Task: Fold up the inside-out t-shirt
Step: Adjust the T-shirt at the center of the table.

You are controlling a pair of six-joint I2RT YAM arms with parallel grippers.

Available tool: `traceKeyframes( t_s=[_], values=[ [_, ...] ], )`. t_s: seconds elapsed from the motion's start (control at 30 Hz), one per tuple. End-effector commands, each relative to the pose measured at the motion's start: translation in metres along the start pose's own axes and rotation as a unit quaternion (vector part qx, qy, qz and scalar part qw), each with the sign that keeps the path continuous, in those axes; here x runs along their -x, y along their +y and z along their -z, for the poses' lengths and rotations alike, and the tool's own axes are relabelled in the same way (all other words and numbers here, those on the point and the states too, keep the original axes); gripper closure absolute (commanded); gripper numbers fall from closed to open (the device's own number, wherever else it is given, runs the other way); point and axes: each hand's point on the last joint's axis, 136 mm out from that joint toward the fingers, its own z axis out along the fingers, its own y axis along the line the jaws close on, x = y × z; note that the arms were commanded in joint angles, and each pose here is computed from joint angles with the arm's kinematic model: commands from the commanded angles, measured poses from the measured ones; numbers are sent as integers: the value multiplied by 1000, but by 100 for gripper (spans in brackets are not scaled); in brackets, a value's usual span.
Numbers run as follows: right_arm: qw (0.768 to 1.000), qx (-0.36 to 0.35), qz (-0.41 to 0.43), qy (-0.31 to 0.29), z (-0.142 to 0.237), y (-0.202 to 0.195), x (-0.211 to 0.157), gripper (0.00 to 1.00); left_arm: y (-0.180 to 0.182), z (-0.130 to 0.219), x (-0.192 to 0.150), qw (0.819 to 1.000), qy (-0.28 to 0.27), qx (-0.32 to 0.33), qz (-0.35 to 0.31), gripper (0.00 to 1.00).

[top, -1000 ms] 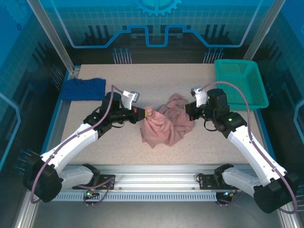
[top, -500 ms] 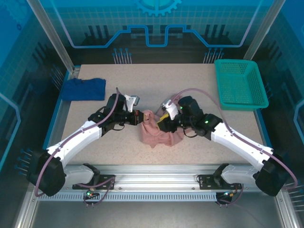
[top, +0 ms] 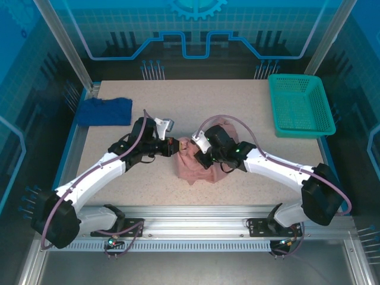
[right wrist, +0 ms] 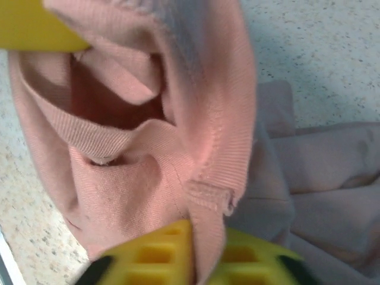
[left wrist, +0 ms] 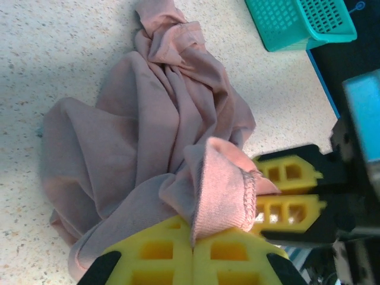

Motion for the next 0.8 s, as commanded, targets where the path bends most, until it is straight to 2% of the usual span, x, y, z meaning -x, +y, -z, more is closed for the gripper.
traceKeyframes(
  t_s=[0.0, 0.07, 0.13, 0.23, 0.37, 0.5, 0.77],
  values=[
    [997, 4, -29, -65, 38, -12, 27, 100, 16, 1, 4, 998, -10, 53, 8, 100],
    [992, 53, -62, -95, 57, -9, 33, 100, 33, -1, 1, 995, -4, 97, 9, 100],
    [985, 94, -81, -119, 70, -4, 41, 100, 40, -5, -1, 994, 6, 113, 6, 98],
    [976, 134, -96, -144, 83, 5, 53, 100, 39, -12, -6, 994, 23, 109, 4, 93],
    [970, 153, -99, -159, 90, 9, 64, 100, 33, -20, -12, 995, 40, 97, -3, 86],
    [972, 147, -100, -152, 88, 7, 65, 100, 35, -21, -15, 994, 48, 103, 1, 85],
    [989, 57, -87, -104, 84, -20, 49, 100, 44, -3, -12, 989, 37, 142, -11, 89]
  ],
)
